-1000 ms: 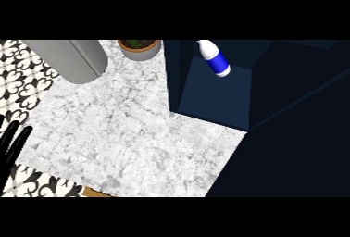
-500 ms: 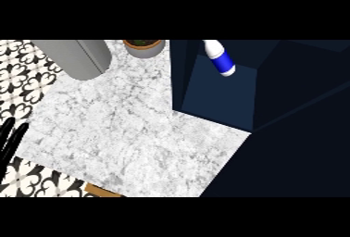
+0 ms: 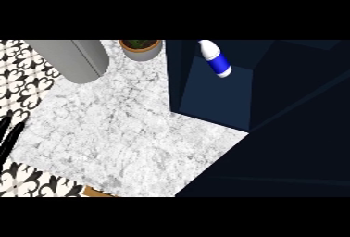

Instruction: Pick up the bottled water, place it into the cabinet and close the cabinet

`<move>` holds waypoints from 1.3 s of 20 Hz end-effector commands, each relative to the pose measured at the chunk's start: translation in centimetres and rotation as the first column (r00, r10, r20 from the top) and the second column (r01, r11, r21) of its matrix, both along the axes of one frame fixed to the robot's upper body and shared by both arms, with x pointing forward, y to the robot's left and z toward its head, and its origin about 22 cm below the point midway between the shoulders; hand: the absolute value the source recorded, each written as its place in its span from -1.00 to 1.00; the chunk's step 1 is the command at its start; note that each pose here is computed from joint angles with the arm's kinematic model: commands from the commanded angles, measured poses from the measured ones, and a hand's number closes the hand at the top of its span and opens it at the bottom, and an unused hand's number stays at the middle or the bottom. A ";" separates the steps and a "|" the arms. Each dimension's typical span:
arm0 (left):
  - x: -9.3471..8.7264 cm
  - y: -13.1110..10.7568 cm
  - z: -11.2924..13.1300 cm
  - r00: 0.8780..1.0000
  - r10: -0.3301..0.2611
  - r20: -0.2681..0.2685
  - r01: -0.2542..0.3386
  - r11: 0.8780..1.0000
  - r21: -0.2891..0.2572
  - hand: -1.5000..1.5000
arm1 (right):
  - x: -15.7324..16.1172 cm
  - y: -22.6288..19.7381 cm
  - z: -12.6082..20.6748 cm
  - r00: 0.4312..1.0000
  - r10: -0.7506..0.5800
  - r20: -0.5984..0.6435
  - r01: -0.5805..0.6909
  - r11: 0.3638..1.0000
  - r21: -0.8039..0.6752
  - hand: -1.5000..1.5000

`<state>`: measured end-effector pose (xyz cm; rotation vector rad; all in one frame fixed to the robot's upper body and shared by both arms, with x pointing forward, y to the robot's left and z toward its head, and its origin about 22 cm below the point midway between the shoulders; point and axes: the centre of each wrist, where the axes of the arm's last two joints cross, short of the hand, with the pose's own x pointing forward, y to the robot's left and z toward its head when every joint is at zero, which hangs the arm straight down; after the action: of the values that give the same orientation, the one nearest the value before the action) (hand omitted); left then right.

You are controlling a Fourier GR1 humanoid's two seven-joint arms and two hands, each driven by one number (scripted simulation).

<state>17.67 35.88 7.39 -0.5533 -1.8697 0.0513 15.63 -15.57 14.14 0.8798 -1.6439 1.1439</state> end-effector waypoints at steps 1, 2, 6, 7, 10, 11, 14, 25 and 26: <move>-0.1 0.3 -0.3 1.000 0.011 -0.010 -0.011 1.000 -0.009 -1.00 | 2.9 1.4 -0.2 0.991 -0.131 -0.013 0.129 0.985 -0.118 1.00; -0.3 0.2 -0.5 1.000 0.001 -0.022 -0.002 1.000 -0.006 -1.00 | 3.4 1.9 -0.3 0.991 -0.133 -0.024 0.128 0.982 -0.136 1.00; -0.3 0.9 -0.7 0.999 0.029 -0.022 -0.029 1.000 -0.005 -1.00 | 6.0 3.8 0.3 0.983 -0.181 -0.034 0.174 0.973 -0.149 1.00; -0.4 0.4 -0.7 1.000 0.019 -0.021 -0.019 1.000 -0.018 -1.00 | 6.4 4.1 0.3 0.980 -0.192 -0.044 0.182 0.969 -0.167 1.00; -0.3 1.0 -0.3 0.999 0.040 -0.006 -0.040 0.999 -0.013 -1.00 | 8.4 5.3 0.5 0.974 -0.215 -0.076 0.197 0.961 -0.194 1.00; -0.3 1.0 -0.5 0.999 0.036 -0.024 -0.036 0.999 -0.007 -1.00 | 9.0 6.4 0.6 0.975 -0.206 -0.086 0.186 0.963 -0.197 1.00; -0.3 1.3 -0.5 0.999 0.039 -0.016 -0.039 0.999 -0.018 -1.00 | 11.4 8.9 1.4 0.958 -0.264 -0.111 0.236 0.948 -0.214 1.00; -1.2 2.5 -1.6 0.997 0.080 -0.018 -0.081 0.996 -0.035 -1.00 | 20.0 11.6 6.1 0.760 -0.643 -0.095 0.635 0.766 -0.098 1.00; -0.9 2.3 -1.4 0.997 0.071 -0.021 -0.071 0.997 -0.027 -1.00 | 20.6 11.9 6.2 0.744 -0.658 -0.117 0.649 0.753 -0.107 1.00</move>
<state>16.78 37.84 6.09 -0.5090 -1.8683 0.1248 33.57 -4.79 18.76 0.3547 -1.5588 0.7218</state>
